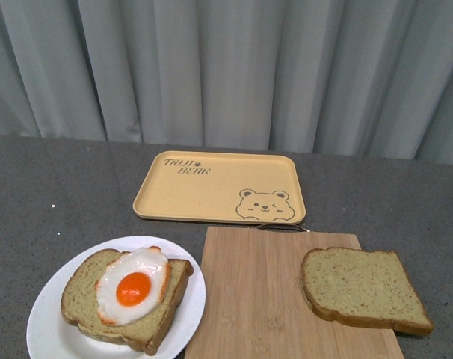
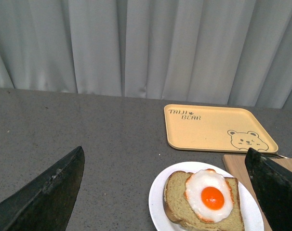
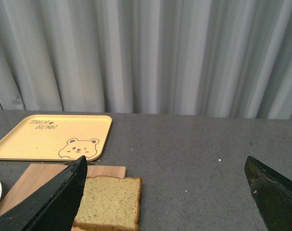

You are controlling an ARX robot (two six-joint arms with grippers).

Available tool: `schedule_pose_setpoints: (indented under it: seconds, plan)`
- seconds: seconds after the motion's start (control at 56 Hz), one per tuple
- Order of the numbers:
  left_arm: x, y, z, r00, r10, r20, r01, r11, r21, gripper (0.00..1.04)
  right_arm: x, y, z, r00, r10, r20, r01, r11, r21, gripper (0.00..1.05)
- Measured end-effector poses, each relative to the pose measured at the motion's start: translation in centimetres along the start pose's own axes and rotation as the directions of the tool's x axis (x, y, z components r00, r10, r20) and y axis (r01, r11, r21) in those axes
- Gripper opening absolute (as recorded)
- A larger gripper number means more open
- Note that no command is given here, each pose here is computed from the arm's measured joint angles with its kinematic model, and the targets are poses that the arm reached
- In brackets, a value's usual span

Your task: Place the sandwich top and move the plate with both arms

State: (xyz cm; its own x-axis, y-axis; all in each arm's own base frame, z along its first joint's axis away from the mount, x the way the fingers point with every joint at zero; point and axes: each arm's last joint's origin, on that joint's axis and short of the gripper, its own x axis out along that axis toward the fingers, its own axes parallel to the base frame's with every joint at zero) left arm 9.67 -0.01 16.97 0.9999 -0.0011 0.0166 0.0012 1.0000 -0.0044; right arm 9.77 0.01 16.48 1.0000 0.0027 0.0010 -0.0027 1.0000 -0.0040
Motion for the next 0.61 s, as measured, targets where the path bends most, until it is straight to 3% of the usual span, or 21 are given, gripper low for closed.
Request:
schedule_pose_setpoints:
  seconds: [0.607]
  plan:
    - [0.00,0.00,0.00,1.000,0.000,0.000,0.000,1.000,0.000,0.98,0.00,0.00,0.00,1.000,0.000,0.000,0.000,1.000,0.000,0.95]
